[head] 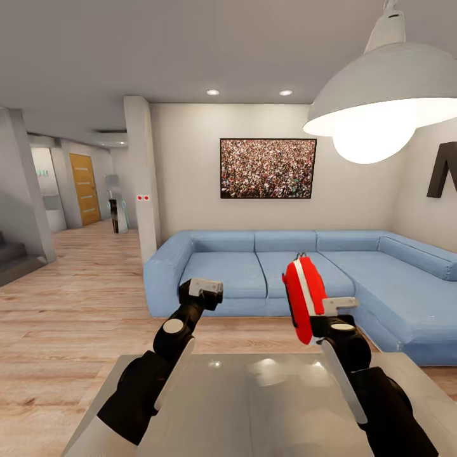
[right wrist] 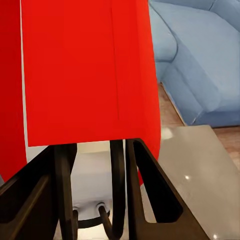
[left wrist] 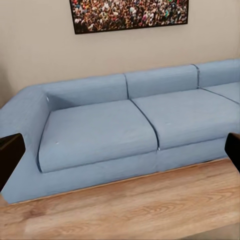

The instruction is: Turn on the radio receiver that's on the table in the living room.

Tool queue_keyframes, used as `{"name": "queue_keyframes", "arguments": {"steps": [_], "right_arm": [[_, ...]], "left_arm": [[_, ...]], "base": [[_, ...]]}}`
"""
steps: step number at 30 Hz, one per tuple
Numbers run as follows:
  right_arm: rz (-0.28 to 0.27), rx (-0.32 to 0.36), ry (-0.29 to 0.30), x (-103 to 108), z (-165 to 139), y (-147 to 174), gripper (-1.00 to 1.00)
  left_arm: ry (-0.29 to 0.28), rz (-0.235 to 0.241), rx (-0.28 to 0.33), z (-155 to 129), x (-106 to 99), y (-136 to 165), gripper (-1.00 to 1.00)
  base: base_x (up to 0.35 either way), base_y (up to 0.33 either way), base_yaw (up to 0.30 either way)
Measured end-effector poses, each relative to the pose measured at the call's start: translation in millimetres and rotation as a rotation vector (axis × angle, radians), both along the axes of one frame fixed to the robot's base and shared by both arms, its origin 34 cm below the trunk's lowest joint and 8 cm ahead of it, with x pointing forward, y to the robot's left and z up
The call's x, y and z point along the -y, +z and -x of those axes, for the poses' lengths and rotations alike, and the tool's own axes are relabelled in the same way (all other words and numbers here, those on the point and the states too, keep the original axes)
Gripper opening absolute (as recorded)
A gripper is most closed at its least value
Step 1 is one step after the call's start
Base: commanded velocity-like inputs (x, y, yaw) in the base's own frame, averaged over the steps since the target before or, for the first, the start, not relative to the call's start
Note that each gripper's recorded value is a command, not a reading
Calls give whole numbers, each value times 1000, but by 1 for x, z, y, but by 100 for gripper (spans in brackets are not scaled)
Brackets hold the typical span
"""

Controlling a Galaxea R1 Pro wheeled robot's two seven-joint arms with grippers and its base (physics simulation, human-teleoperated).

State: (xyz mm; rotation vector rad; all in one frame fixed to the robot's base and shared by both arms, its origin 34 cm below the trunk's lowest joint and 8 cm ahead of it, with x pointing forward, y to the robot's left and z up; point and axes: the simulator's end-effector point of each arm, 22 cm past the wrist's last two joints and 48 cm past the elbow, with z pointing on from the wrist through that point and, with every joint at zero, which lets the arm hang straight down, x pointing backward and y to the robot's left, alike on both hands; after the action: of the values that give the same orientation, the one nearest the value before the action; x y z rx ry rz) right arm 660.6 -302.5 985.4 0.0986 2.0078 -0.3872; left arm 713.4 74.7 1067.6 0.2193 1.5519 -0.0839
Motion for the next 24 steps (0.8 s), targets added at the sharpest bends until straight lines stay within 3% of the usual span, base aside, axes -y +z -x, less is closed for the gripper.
{"name": "queue_keyframes", "arguments": {"steps": [7, 11, 16, 24], "right_arm": [[-12, -9, 5, -2, 0, -3, -100], [-61, -18, 29, -10, 0, -7, -100], [-133, -24, 14, -2, 0, -11, -100], [-155, -33, 2, 3, 0, -15, -100]], "left_arm": [[1, -1, -4, -1, 0, -2, 100], [2, -3, -8, -1, -1, -4, 100], [3, -5, -14, -2, -1, -7, 100], [5, -9, -24, -3, -1, -12, 100]], "base": [[0, 0, 0], [0, 0, 0], [0, 0, 0], [0, 0, 0]]}}
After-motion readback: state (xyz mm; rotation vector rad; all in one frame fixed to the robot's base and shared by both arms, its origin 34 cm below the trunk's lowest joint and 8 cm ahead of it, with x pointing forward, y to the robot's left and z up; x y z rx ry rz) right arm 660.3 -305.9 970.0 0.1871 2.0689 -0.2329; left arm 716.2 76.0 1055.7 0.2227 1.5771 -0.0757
